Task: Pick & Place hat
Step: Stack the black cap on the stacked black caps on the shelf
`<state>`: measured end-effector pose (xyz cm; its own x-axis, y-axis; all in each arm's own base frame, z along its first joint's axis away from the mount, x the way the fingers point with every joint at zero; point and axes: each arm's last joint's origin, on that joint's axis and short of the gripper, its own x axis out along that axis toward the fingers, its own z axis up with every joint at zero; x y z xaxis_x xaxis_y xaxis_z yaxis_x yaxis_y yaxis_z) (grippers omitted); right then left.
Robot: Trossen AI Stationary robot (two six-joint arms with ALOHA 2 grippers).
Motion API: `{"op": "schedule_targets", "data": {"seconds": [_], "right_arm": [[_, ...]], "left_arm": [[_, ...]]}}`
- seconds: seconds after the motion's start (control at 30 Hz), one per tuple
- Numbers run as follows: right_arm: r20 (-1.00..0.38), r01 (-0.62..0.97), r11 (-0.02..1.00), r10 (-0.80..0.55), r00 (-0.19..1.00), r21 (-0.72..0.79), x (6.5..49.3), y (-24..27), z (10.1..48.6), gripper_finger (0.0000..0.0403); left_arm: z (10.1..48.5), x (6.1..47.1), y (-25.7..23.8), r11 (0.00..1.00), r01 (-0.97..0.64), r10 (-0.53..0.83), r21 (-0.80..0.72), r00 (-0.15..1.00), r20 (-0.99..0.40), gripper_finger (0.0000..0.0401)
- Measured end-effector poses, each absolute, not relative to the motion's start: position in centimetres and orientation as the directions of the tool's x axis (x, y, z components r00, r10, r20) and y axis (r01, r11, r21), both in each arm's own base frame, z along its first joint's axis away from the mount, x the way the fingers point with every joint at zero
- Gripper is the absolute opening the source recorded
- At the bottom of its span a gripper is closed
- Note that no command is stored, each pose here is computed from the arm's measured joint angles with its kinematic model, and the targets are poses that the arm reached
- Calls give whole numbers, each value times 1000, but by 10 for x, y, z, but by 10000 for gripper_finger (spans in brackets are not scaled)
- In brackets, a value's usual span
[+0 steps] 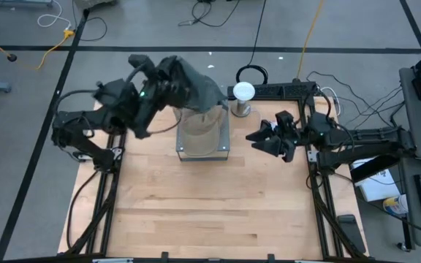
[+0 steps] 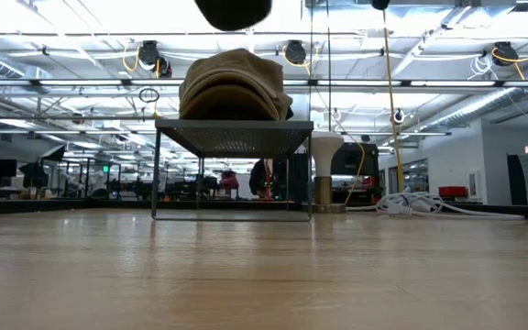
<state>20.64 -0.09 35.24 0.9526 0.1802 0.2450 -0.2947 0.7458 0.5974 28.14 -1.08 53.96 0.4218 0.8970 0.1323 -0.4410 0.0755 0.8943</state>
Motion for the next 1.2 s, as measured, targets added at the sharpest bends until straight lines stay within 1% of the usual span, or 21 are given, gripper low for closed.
{"op": "schedule_targets", "data": {"seconds": [0.17, 0.3, 0.4, 0.63, 0.77, 0.93, 1.07, 1.2], "right_arm": [[245, -322, 739, 215, 945, 593, 206, 7, 352, 212], [247, -343, 753, 243, 938, 562, 205, 13, 353, 210], [254, -362, 769, 264, 931, 527, 204, 17, 354, 210], [269, -394, 760, 293, 918, 517, 199, 23, 357, 208], [277, -408, 757, 305, 911, 511, 197, 26, 358, 208], [277, -409, 758, 307, 911, 507, 197, 26, 358, 208], [276, -407, 768, 306, 911, 494, 197, 26, 358, 208], [277, -408, 769, 306, 911, 492, 197, 26, 358, 208]], "left_arm": [[534, 290, 18, 33, -435, 935, 900, 331, 126, 6], [523, 304, 39, 10, -397, 952, 918, 285, 113, 6], [512, 315, 54, 5, -368, 961, 930, 257, 97, 6], [488, 339, 88, -12, -309, 979, 951, 189, 74, 6], [478, 344, 112, -17, -320, 989, 947, 132, 62, 6], [471, 342, 134, 4, -351, 990, 937, 136, 47, 6], [457, 345, 147, 53, -343, 990, 938, 141, -4, 6], [439, 354, 156, 111, -340, 984, 934, 170, -54, 6]]}}
